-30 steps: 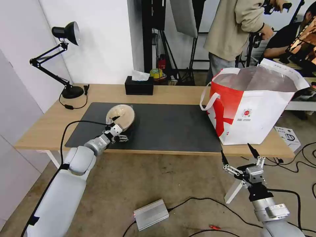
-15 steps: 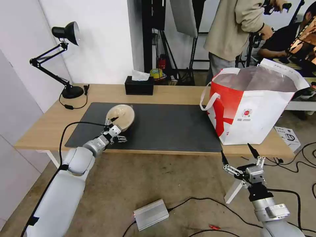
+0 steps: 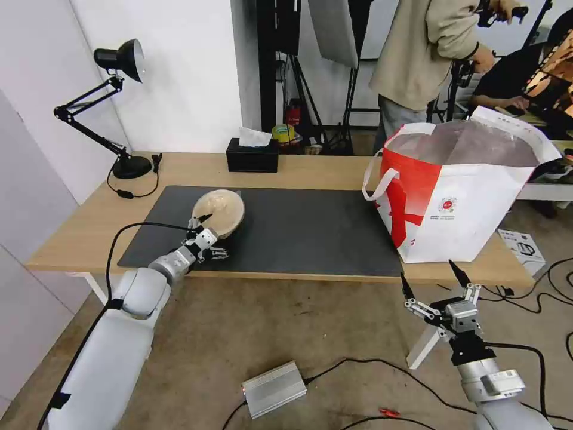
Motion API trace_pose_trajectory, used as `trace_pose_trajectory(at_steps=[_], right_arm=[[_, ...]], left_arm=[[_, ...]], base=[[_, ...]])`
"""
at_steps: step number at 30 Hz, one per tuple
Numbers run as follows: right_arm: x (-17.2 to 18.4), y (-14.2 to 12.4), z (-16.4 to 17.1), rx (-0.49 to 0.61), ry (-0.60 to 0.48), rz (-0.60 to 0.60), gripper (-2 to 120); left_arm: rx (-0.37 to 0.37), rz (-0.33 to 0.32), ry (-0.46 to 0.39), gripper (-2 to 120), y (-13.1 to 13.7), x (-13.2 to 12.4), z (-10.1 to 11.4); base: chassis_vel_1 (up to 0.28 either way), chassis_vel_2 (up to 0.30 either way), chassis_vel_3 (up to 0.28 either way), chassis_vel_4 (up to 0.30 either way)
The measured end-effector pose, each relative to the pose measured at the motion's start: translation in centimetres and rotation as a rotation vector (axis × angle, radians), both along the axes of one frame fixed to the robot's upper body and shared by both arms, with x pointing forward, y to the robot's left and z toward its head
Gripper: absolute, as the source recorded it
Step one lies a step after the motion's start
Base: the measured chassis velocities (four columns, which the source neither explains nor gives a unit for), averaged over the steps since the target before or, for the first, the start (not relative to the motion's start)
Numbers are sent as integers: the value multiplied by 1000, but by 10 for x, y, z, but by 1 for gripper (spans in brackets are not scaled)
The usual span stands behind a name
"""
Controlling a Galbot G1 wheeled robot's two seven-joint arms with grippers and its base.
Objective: Pick up the trash from the table and place it into the takeout bag.
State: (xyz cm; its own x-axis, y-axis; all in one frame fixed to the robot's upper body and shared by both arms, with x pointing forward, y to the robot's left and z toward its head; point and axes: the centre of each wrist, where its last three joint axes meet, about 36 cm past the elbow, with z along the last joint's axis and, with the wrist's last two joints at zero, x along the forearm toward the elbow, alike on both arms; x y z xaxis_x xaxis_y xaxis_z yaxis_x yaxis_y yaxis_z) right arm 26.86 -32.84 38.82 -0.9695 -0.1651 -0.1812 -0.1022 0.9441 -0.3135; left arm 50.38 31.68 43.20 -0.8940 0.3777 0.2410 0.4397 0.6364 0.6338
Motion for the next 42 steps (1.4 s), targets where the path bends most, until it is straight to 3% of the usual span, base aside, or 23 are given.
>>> trace_pose_trajectory(at_steps=[19, 22, 24, 27, 33, 42], right_arm=[[0, 0, 0, 0, 0, 0, 100], [0, 0, 0, 0, 0, 0, 100], [0, 0, 0, 0, 0, 0, 100], [0, 0, 0, 0, 0, 0, 100], [0, 0, 0, 0, 0, 0, 100], [0, 0, 0, 0, 0, 0, 100]], left_arm=[[2, 4, -12, 99, 3, 10, 2], [3, 4, -15, 85, 2, 13, 2], [3, 3, -17, 82, 1, 14, 2], [4, 1, -19, 65, 1, 14, 2], [5, -2, -19, 48, 2, 14, 2], [5, -3, -18, 12, 2, 15, 0]], base=[[0, 0, 0, 0], [0, 0, 0, 0], [0, 0, 0, 0], [0, 0, 0, 0], [0, 0, 0, 0], [0, 0, 0, 0]])
